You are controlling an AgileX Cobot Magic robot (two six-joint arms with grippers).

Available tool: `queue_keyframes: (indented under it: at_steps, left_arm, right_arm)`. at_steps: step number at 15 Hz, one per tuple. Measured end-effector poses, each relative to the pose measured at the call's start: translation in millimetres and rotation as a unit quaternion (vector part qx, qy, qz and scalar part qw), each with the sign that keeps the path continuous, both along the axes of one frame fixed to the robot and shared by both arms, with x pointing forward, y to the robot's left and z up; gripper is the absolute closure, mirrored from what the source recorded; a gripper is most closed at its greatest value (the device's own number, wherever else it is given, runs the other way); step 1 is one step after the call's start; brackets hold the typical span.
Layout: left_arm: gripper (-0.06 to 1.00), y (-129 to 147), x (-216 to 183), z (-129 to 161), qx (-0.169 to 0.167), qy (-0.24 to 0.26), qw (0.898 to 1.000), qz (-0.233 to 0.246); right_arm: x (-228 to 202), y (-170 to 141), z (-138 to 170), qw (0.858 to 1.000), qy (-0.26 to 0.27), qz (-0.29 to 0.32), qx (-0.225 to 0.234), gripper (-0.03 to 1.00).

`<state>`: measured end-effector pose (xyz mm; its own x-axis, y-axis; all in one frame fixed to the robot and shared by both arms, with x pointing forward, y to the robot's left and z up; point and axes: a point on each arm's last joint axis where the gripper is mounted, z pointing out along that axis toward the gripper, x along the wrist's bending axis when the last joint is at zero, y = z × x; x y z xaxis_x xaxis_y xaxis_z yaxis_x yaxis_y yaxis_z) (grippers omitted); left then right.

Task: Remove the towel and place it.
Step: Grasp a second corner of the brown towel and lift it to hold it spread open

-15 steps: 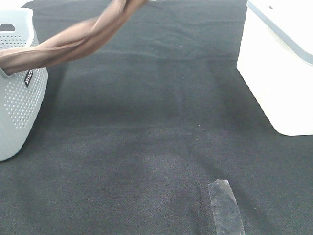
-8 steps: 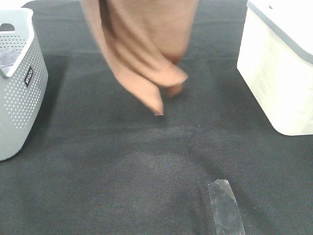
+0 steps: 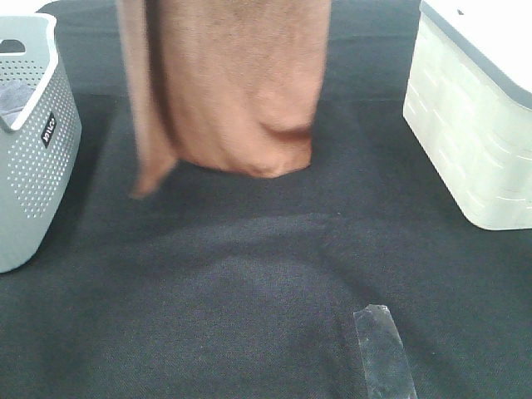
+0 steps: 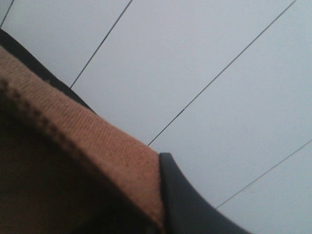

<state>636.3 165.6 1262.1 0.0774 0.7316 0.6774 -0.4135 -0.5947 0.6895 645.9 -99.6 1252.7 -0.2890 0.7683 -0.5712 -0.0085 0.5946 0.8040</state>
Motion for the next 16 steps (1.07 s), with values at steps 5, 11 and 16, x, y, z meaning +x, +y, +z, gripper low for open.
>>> queue_keyframes:
  at_steps: [5,11,16]
  left_arm:
    - [0.94,1.3,41.2,-30.7,-0.014,-0.074,0.997,-0.029]
    - [0.94,4.4,103.3,-41.5,-0.025,-0.145,0.989,-0.014]
    - [0.94,-0.6,122.0,-46.9,-0.041,-0.191,0.981,-0.017]
  right_arm:
    - [26.5,-4.1,-12.3,0.998,-0.038,0.001,0.046,0.96]
    - [60.9,-23.5,-24.5,0.988,-0.108,0.012,0.105,0.96]
    - [73.7,-43.4,-21.4,0.976,-0.169,0.026,0.138,0.96]
